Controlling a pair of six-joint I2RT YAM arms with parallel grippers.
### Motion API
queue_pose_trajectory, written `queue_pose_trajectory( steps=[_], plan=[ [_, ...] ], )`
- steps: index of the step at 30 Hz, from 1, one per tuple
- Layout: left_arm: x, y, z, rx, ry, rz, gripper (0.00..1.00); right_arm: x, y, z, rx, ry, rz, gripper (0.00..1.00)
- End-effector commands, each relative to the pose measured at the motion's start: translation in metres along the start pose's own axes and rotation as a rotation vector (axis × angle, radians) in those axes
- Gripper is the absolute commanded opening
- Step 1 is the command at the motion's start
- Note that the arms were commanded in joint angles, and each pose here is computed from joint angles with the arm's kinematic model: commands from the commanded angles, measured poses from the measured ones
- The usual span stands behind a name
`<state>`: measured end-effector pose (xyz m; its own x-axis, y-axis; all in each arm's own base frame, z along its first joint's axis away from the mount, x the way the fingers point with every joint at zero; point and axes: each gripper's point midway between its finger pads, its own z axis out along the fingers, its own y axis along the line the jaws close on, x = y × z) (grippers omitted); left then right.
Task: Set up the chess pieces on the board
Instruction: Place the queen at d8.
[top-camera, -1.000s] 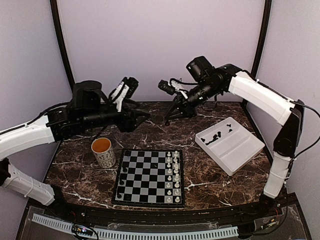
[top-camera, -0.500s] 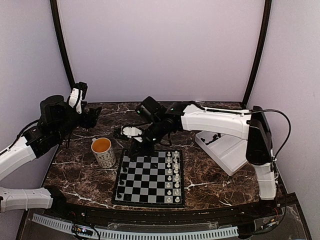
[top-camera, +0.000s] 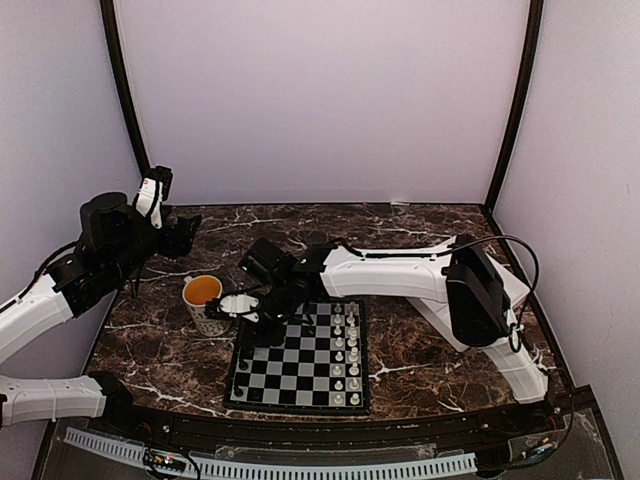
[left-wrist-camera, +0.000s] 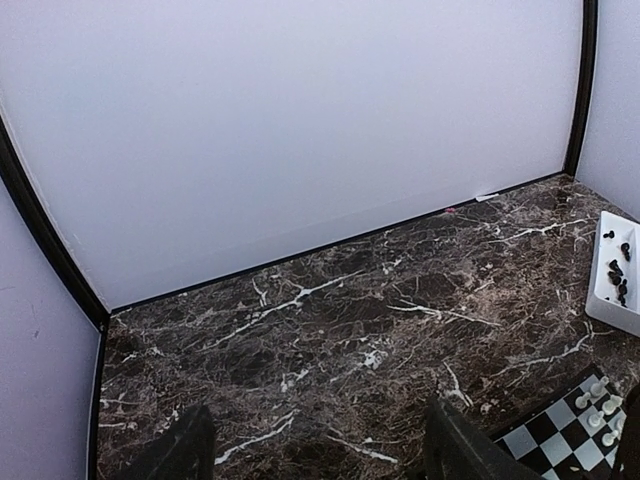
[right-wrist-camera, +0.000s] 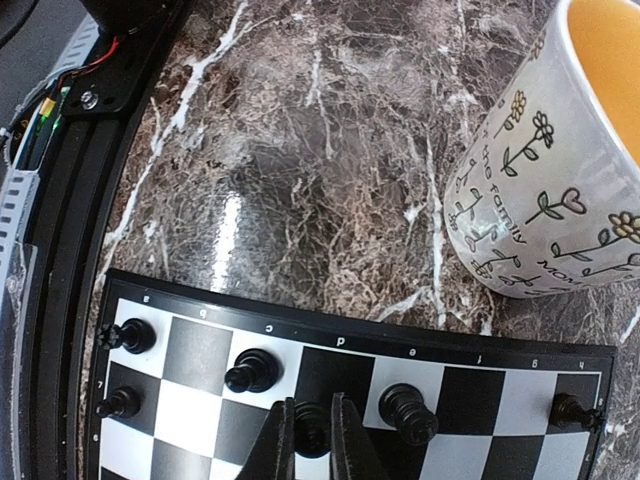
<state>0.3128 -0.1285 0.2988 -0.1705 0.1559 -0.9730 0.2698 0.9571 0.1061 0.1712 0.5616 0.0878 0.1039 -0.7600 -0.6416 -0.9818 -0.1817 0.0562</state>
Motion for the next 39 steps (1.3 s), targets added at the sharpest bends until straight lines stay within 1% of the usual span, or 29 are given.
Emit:
queue_pose_trajectory(
  steps=[1, 19, 39],
  plan=[
    [-0.011, 0.002, -0.005, 0.011, -0.044, -0.035, 0.74, -0.021, -0.011, -0.001, 0.047, -0.049, -0.007, 0.00],
    [-0.009, 0.001, 0.000, 0.041, -0.033, -0.052, 0.74, -0.008, -0.016, 0.020, 0.038, -0.016, 0.018, 0.00],
    [-0.007, 0.001, 0.003, 0.052, -0.024, -0.052, 0.74, -0.002, -0.005, 0.024, 0.008, 0.004, 0.000, 0.01]
  ],
)
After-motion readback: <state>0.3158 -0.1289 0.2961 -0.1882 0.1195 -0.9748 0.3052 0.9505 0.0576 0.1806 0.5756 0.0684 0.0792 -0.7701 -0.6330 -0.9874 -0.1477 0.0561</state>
